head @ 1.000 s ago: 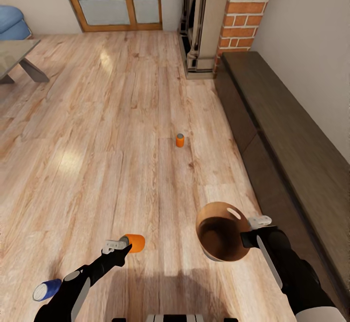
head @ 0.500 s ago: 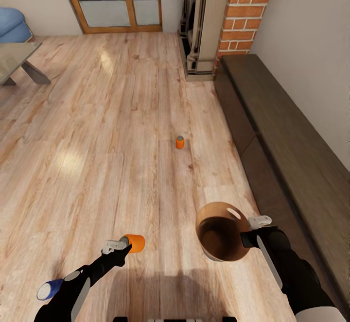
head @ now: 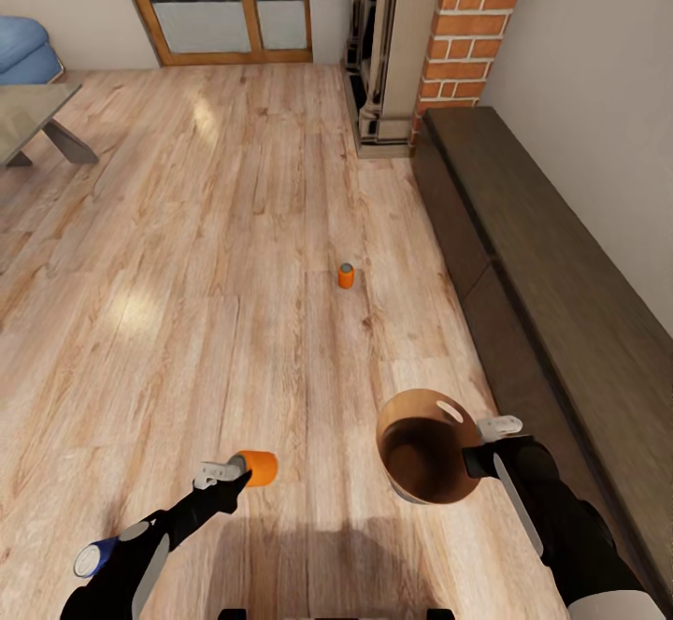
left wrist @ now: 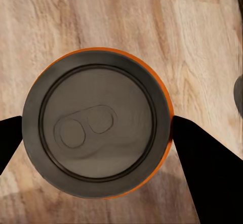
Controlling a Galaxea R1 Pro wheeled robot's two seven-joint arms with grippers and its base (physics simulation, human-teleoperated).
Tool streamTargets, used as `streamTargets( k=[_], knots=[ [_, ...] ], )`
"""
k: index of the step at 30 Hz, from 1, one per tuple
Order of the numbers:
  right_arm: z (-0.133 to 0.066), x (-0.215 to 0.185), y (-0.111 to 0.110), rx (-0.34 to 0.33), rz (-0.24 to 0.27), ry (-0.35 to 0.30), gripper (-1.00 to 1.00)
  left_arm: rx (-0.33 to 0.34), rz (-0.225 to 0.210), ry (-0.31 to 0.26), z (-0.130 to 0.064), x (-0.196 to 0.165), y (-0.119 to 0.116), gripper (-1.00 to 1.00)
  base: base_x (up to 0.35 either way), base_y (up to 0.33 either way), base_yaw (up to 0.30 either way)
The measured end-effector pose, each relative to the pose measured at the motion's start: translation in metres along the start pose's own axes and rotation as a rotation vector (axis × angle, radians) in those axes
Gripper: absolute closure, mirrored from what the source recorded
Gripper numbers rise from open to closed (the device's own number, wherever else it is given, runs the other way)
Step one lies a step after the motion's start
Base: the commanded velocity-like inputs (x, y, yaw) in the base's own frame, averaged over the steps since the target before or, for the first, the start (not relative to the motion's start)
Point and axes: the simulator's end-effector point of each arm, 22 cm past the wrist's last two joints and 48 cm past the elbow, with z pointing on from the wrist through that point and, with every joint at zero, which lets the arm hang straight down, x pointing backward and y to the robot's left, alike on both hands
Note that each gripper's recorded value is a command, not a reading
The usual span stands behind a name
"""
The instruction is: Put the three can of soda from the living room inside the tash can in the kitchen.
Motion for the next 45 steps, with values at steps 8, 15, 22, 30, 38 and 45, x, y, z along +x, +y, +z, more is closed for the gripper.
streamTargets(
  k=[8,15,22,30,38,45],
  knots=[
    [0.009,0.013,0.001,0.001,-0.004,0.033,1.00,0.269,-0.042,0.052,-0.021,0.003,-0.039,1.00,0.000,0.000,0.000],
    [0.020,0.025,0.005,-0.002,-0.008,0.050,1.00,0.420,-0.096,0.027,-0.048,-0.031,-0.052,1.00,0.000,0.000,0.000],
    [0.030,0.037,0.014,-0.015,-0.007,0.073,1.00,0.500,-0.131,0.038,-0.059,-0.039,-0.066,1.00,0.000,0.000,0.000],
    [0.038,0.040,0.021,-0.026,-0.005,0.062,1.00,0.674,-0.201,0.063,-0.080,-0.045,-0.099,1.00,0.000,0.000,0.000],
    [0.049,0.046,0.032,-0.042,-0.001,0.064,1.00,0.789,-0.262,0.076,-0.095,-0.052,-0.121,1.00,0.000,0.000,0.000],
    [0.055,0.050,0.042,-0.057,0.002,0.081,1.00,0.834,-0.281,0.073,-0.101,-0.055,-0.130,1.00,0.000,0.000,0.000]
  ],
)
